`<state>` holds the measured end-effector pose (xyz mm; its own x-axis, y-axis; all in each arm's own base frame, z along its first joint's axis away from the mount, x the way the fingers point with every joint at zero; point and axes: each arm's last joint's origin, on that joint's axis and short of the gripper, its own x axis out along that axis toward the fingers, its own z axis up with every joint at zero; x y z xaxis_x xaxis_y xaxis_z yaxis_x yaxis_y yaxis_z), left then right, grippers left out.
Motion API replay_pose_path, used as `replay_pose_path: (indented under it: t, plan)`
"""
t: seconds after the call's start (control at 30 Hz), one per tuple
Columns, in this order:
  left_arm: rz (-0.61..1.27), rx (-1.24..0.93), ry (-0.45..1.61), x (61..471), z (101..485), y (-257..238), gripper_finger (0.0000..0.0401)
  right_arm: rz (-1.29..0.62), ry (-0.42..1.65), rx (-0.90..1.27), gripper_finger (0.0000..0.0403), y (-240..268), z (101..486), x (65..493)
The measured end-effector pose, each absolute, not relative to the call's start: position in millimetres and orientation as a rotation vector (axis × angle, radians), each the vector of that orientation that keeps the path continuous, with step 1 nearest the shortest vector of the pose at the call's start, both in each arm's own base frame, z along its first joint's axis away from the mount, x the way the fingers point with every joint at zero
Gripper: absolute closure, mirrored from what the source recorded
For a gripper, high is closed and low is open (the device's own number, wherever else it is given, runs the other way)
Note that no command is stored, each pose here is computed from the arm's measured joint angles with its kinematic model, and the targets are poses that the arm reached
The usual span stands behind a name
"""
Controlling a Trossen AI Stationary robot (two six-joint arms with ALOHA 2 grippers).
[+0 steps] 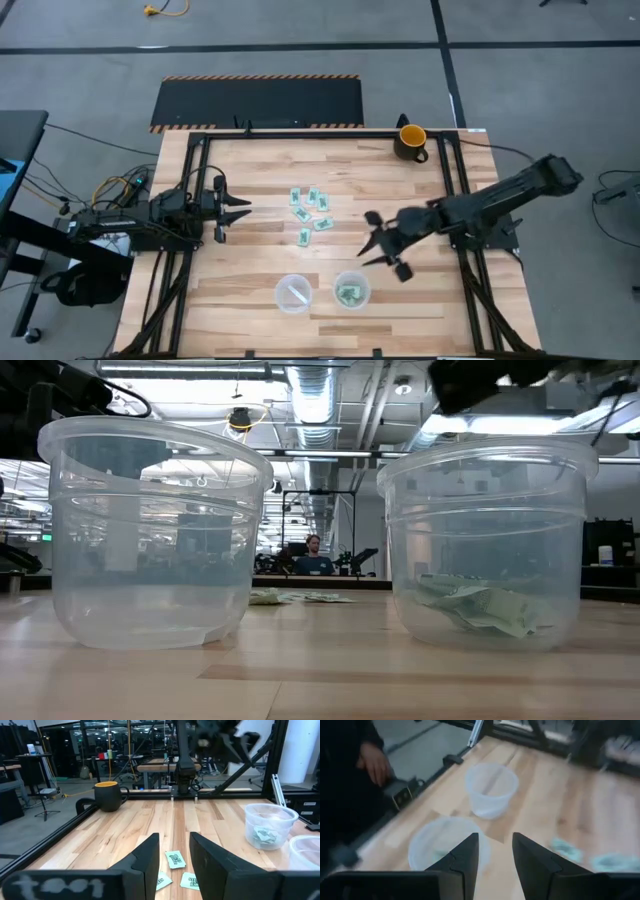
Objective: Pick and place Stevia / Truvia into bins
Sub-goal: Put the white stevia pack into the left transparent basket
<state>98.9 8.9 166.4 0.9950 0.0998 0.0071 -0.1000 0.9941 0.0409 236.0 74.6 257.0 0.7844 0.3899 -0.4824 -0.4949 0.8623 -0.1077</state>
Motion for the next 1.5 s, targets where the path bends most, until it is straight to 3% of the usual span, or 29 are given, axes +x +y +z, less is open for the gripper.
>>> replay_pose_path:
  t: [0.1,0.23,0.4,0.83,1.07,1.5]
  plan:
    - [0.100,0.041,-0.005,99,166,9,0.0303,0.443,0.475,-0.365,0.0290,56,275,211]
    - [0.100,0.041,-0.005,99,166,9,0.0303,0.367,0.429,-0.348,0.0290,33,297,176]
    - [0.100,0.041,-0.005,99,166,9,0.0303,0.485,0.229,-0.354,0.0290,21,312,132]
    - [0.100,0.041,-0.005,99,166,9,0.0304,0.306,0.038,-0.237,0.0290,7,249,66]
    - [0.099,0.041,-0.005,99,166,9,0.0304,0.314,-0.057,-0.219,0.0290,7,244,66]
    - [0.098,0.041,-0.005,99,166,9,0.0304,0.325,0.003,-0.116,0.0290,6,193,86]
